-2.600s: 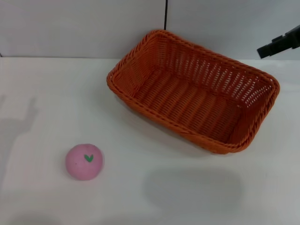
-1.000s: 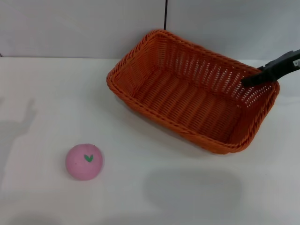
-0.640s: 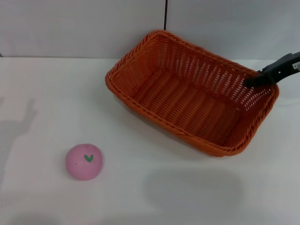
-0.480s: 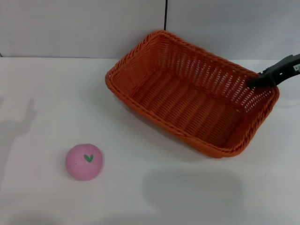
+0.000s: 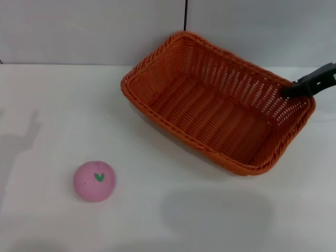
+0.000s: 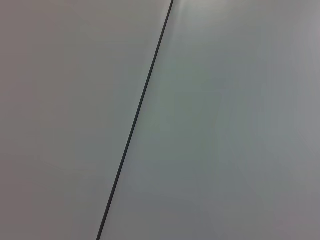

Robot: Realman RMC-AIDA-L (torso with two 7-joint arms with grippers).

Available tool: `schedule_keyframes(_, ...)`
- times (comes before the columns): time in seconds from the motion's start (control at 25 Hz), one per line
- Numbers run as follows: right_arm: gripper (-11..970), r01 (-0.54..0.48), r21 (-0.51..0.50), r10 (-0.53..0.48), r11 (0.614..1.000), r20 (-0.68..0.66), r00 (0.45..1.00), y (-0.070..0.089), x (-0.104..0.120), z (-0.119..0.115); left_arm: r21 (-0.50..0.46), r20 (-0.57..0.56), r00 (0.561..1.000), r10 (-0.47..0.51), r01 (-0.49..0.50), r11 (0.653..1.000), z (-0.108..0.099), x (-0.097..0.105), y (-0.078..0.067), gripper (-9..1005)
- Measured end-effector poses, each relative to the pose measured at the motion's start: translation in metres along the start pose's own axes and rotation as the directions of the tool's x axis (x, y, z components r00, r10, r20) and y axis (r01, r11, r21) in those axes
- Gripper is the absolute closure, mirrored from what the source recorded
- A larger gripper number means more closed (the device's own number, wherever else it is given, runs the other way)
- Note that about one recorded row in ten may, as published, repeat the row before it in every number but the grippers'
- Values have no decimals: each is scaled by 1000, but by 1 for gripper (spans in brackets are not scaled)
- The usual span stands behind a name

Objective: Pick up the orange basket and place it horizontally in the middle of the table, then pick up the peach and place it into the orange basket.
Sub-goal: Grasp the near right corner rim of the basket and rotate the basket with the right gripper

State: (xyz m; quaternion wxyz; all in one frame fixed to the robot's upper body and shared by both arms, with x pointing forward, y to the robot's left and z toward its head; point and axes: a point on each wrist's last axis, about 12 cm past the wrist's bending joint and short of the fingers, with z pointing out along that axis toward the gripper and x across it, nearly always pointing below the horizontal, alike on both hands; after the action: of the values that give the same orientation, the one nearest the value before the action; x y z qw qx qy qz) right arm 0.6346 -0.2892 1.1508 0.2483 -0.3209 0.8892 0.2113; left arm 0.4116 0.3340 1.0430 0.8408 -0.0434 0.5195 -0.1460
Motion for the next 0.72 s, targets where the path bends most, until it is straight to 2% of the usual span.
schedule_keyframes(0.24, 786, -6, -51, 10, 999, 85, 996, -4, 1, -14, -3, -5, 1000, 0, 0, 1000, 0, 1, 0, 150)
schedule_keyframes(0.44, 787, 31, -137, -13, 990, 132, 991, 0, 0, -27, -4, -8, 1000, 0, 0, 1000, 0, 1, 0, 149)
schedule_keyframes(0.72, 787, 68, -202, -36, 977, 158, 987, 5, -3, -38, -6, -16, 1000, -4, 4, 1000, 2, 3, 0, 149)
